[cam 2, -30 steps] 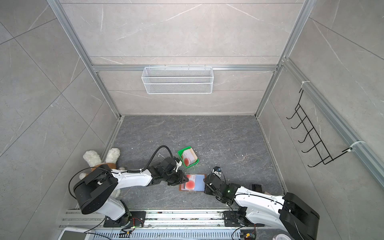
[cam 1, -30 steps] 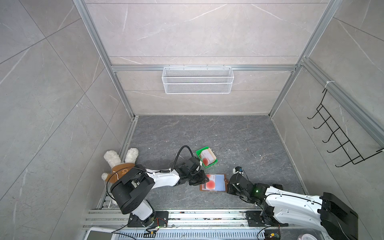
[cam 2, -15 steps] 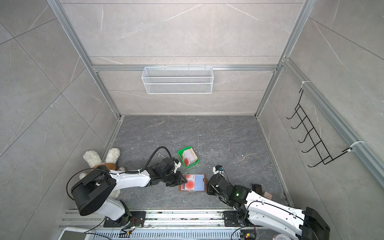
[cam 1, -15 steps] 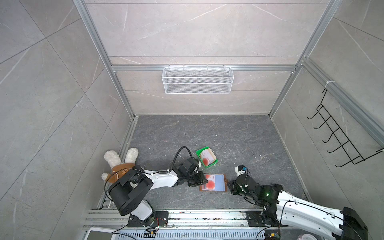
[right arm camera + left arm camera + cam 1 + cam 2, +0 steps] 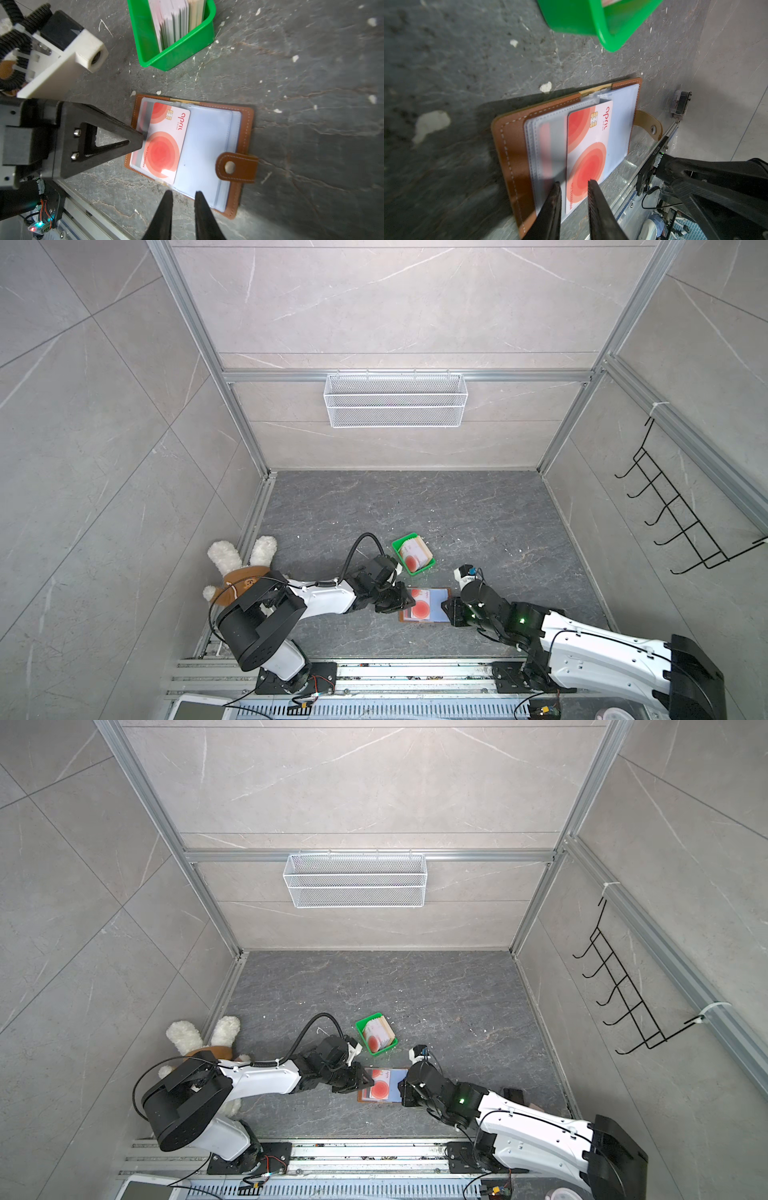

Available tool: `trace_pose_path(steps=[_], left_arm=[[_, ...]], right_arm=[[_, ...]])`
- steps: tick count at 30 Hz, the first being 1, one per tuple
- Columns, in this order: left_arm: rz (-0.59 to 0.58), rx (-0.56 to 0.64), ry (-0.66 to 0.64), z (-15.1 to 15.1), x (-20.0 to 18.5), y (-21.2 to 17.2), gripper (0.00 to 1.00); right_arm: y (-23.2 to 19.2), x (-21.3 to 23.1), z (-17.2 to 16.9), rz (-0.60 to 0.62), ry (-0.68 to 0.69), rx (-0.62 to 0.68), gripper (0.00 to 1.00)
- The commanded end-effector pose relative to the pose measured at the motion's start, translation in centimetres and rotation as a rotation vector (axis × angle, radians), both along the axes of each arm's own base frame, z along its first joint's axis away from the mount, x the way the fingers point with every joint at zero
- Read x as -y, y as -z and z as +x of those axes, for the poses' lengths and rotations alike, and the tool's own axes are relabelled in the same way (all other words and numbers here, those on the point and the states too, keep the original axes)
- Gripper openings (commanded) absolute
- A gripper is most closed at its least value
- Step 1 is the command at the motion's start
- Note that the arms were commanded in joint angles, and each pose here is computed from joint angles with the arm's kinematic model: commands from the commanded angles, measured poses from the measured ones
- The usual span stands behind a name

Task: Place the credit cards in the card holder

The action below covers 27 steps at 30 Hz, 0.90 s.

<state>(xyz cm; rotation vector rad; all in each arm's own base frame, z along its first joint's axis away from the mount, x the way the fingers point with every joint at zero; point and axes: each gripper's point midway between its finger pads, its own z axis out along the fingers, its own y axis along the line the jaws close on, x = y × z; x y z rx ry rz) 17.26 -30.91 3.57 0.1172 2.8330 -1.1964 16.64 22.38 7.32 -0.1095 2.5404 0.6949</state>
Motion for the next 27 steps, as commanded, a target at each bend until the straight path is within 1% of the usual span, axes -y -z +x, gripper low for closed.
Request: trace_pose_path(steps=[1,4,9,16,23,27], left_arm=[[-0.060,0.016,0.018,0.1,0.3,-1.1,0.25],[-0.065,0.018,0.021,0.0,0.3,-1.1,0.25],[-0.078,0.014,0.018,-0.3,0.2,-1.1,0.25],[-0.087,0.017,0.007,-0.3,0.0,-0.9,0.24],[-0.091,0.011,0.004,-0.5,-0.1,-0.5,0.23],[-0.094,0.001,0.001,-0.6,-0.1,-0.2,0.22]], right_arm=[[-1.1,-2.3,0.7,0.037,-0.046,0.029,0.23],[0.2,-2.6,1.0,0.000,-0.036,-0.001,0.21],[1.9,-2.8,1.2,-0.023,-0.004,-0.041,0.20],[4.1,-1.7,1.0,-0.074,0.052,-0.088,0.18],[5.0,-1.6,0.8,-0.081,0.062,-0.104,0.17],[5.0,-2.2,0.8,-0.067,0.039,-0.105,0.15]])
